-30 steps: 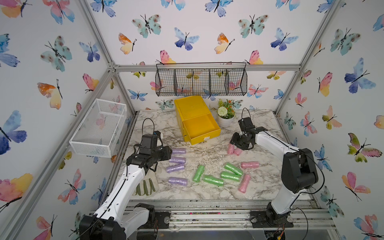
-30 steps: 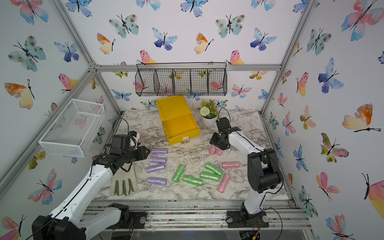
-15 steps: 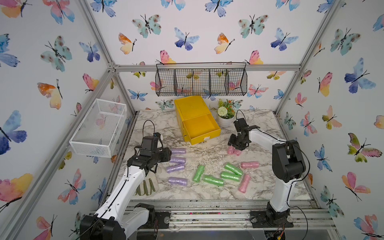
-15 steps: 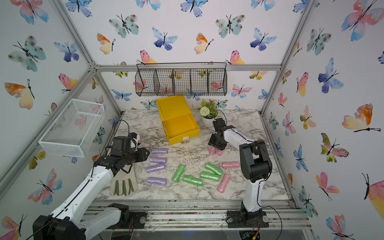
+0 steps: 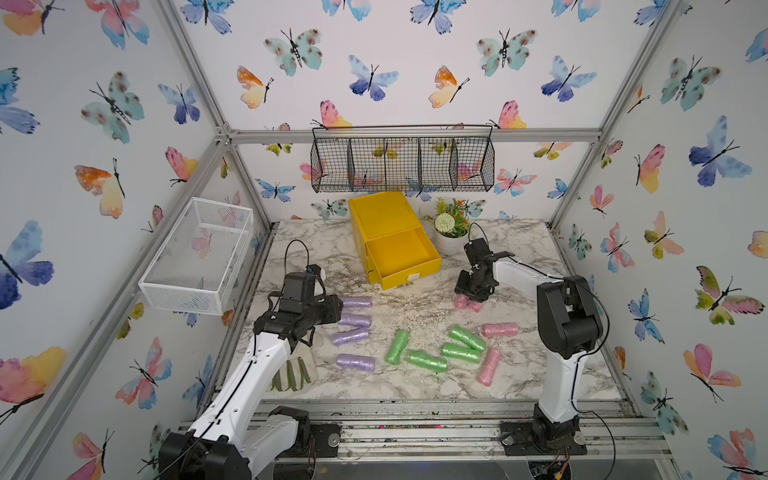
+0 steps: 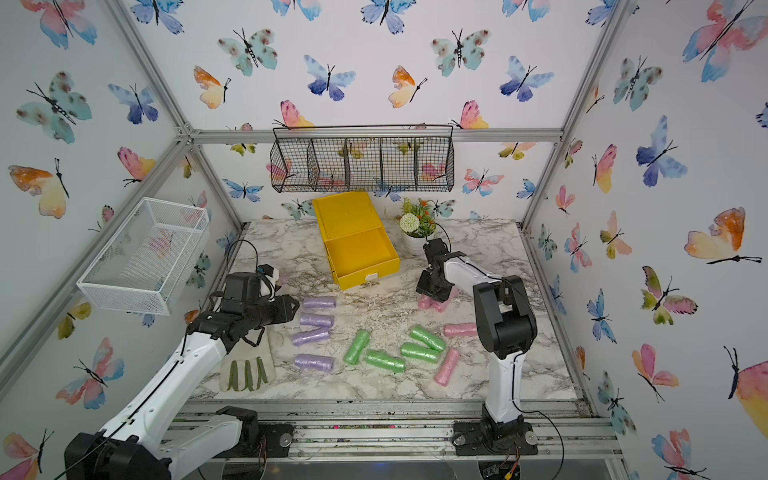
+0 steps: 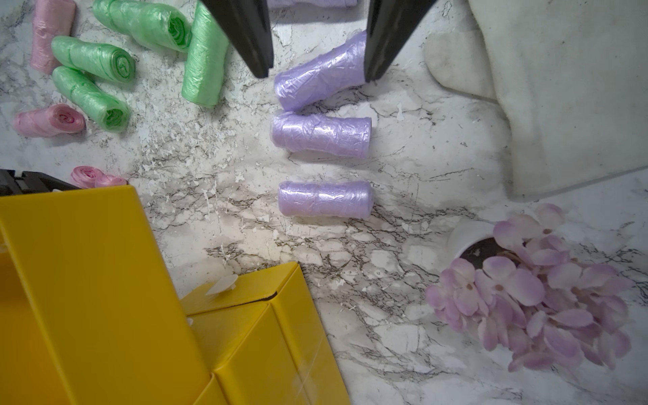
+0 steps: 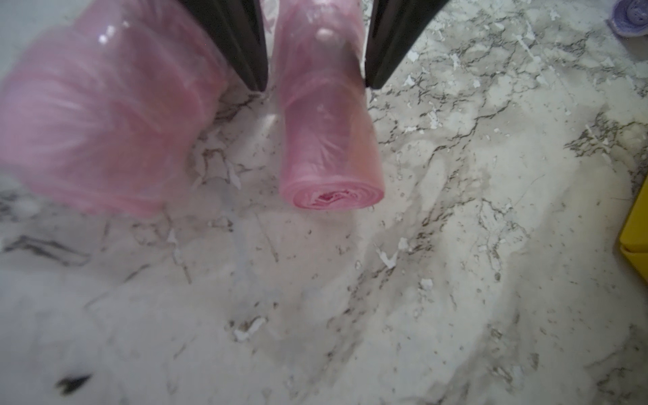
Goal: Sort the rolls of trash bags by color and place them into the drawer
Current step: Pick up the roll of trash bags from the center of the board.
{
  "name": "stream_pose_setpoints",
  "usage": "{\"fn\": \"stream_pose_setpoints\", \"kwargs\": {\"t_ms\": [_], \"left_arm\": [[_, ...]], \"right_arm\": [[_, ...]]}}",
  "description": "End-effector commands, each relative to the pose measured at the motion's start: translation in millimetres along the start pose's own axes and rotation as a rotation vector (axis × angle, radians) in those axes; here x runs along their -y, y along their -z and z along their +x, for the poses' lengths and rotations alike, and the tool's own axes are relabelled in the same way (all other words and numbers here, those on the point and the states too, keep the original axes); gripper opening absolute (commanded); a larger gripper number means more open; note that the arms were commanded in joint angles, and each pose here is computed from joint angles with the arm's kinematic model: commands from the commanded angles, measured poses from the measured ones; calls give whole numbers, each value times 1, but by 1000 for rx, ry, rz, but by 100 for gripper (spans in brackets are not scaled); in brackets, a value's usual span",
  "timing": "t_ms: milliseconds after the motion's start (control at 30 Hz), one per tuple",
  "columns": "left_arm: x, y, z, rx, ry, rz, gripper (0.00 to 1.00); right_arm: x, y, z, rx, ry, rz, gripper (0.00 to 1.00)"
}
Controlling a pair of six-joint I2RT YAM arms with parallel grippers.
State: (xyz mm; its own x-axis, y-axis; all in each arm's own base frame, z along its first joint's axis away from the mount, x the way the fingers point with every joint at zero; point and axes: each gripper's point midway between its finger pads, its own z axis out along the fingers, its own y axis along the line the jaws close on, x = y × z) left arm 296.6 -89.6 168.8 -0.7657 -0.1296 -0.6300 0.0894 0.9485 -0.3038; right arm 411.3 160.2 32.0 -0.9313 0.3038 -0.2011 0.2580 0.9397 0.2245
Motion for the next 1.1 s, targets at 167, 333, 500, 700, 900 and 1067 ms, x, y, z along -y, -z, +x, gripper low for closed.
{"fn": "stream_pose_setpoints", "kwargs": {"t_ms": [167, 333, 500, 700, 900, 1067], "left_arm": [[-5, 3, -3, 22, -12, -22, 47], [-6, 2, -3, 21, -8, -30, 47], [-7, 2, -3, 19, -4, -28, 47], [-8, 2, -3, 20, 5, -31, 47], [-7, 3, -9, 32, 25, -21, 47], [-3, 7, -19, 59, 43, -13, 48]], "right_arm": [[0, 7, -9, 41, 9, 2, 31], [-9, 37, -10, 82, -3, -59, 28], [-17, 84, 14, 84, -79, -202, 25], [-10, 154, 43, 165, -145, -326, 23], [-39, 230, 39, 267, -163, -501, 20], [-90, 276, 25, 330, -180, -675, 20]]}}
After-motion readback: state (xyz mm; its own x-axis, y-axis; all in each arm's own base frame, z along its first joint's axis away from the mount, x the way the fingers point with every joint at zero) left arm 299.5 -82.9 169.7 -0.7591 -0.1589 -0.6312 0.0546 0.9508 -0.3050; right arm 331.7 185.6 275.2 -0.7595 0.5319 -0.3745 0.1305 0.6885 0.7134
